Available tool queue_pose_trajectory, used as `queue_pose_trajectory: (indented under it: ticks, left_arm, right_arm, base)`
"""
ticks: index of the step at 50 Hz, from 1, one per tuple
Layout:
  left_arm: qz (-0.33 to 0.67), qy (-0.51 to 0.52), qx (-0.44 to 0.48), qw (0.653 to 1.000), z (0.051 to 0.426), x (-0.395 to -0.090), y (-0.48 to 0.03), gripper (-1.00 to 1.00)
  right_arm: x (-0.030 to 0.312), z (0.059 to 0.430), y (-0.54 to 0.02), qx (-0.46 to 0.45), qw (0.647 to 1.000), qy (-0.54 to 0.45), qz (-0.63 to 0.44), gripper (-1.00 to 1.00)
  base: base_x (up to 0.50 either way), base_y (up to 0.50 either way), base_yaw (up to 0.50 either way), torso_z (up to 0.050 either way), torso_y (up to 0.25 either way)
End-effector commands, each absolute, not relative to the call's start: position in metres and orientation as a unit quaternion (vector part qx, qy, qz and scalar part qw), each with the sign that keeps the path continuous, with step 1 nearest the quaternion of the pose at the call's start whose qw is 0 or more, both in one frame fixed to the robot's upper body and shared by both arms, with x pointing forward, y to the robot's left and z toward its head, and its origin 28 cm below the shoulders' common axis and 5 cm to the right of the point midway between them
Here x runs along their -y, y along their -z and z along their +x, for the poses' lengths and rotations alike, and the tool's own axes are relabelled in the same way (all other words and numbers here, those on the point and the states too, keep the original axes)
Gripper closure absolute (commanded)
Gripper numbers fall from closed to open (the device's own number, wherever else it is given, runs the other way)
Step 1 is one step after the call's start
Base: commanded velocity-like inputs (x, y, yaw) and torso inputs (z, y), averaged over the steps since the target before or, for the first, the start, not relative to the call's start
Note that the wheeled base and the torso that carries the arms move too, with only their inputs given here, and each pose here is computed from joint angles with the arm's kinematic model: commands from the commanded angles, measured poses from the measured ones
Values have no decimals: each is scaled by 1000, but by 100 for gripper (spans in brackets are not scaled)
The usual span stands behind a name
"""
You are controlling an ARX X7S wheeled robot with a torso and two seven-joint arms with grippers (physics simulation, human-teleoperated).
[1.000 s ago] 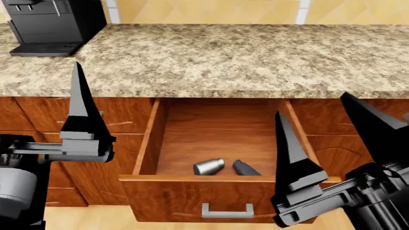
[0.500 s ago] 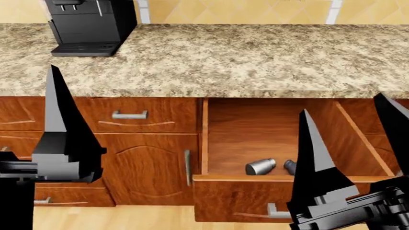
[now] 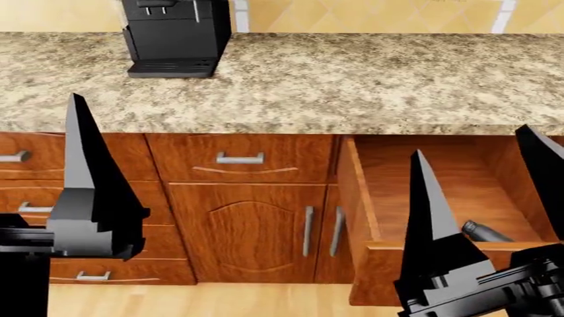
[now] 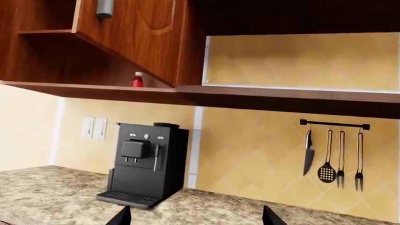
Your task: Pick and place the shaker into the drawer. Then close the cabinet.
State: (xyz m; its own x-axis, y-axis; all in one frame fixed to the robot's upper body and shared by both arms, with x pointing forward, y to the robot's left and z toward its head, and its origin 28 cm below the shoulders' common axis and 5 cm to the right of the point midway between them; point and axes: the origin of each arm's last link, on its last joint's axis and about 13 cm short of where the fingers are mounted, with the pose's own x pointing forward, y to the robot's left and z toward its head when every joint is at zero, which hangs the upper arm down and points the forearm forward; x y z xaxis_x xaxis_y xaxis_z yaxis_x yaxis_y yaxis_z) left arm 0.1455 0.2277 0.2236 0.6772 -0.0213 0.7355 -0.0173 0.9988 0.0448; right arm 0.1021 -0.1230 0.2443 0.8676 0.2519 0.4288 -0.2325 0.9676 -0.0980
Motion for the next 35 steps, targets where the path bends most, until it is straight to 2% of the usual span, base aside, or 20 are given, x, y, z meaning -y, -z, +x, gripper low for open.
queue_pose_trajectory:
  ticks: [1, 35]
  left_arm:
    - [25, 4, 402, 915, 145, -227, -223, -100]
    - [30, 8, 401, 915, 144, -225, -222, -100]
  right_arm:
    - [123, 102, -244, 226, 965, -130, -23, -100]
    - [121, 103, -245, 224, 964, -138, -32, -100]
  base:
    - [-6, 500, 0, 0, 0]
    - [28, 500, 0, 0, 0]
